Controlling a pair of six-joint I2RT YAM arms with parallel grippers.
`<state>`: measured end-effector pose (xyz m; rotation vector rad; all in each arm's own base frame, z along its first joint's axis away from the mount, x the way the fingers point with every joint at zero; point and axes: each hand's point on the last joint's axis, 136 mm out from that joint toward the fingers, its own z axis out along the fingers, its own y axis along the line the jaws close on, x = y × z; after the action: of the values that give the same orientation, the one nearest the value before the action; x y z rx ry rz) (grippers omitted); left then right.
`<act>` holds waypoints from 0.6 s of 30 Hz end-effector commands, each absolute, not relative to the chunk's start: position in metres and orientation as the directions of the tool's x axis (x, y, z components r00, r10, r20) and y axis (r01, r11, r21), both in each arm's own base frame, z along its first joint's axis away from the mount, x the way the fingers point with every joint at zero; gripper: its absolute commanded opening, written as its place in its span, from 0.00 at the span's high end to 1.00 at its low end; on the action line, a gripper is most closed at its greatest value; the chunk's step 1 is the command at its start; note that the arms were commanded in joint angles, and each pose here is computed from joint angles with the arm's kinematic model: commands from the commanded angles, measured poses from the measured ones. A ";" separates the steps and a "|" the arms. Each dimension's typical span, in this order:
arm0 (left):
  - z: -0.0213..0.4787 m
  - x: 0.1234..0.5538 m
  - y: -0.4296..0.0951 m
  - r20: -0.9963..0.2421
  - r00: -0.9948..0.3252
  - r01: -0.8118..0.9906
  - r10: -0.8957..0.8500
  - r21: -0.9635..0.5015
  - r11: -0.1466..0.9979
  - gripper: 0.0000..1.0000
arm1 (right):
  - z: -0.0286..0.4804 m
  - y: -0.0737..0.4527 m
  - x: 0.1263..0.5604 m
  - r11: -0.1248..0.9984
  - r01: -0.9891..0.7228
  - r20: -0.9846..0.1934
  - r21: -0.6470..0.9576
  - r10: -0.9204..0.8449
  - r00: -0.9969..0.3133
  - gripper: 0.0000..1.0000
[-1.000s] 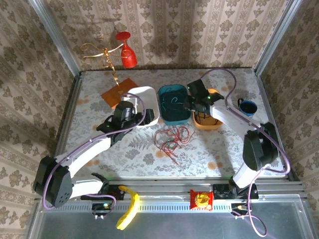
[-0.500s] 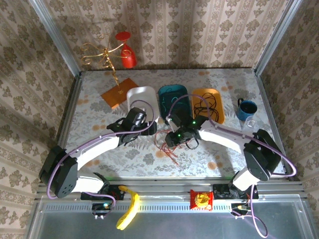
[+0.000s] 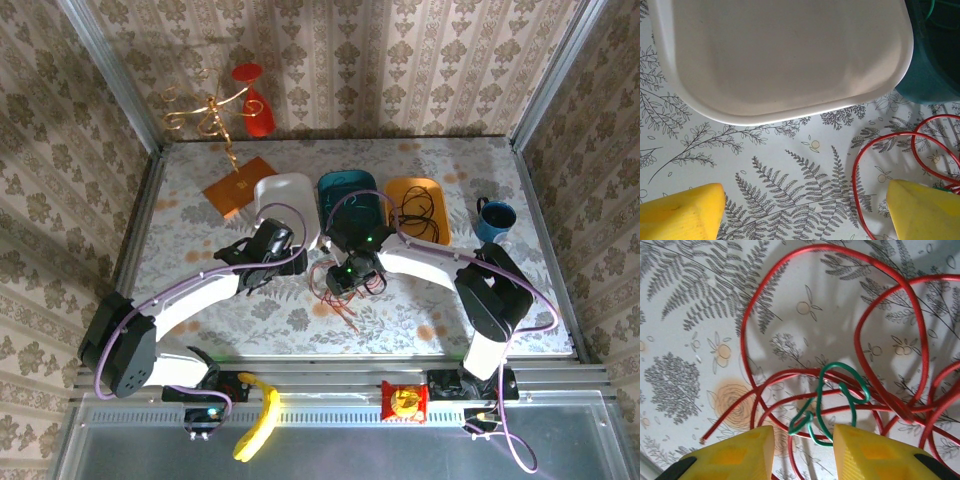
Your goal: Untangle the cables
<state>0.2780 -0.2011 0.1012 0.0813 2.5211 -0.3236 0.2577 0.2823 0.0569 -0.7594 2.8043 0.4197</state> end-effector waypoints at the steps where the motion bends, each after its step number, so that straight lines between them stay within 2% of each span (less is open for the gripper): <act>1: 0.101 0.278 -0.201 -0.559 -0.829 0.131 -0.010 -0.211 0.969 0.15 | 0.056 0.267 0.251 0.825 -0.544 -0.240 0.156 -0.502 -0.831 0.63; 14: 0.091 0.265 -0.241 -0.503 -0.844 0.325 0.184 -0.208 0.922 0.15 | 0.032 0.268 0.259 0.830 -0.543 -0.211 0.128 -0.512 -0.832 0.63; 18: 0.089 0.261 -0.251 -0.484 -0.845 0.370 0.225 -0.228 0.901 0.15 | 0.025 0.268 0.263 0.831 -0.546 -0.203 0.106 -0.520 -0.830 0.66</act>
<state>0.2665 -0.2418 0.0885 0.3378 2.5903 -0.4081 0.2558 0.2695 0.0296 -0.8109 2.8598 0.2994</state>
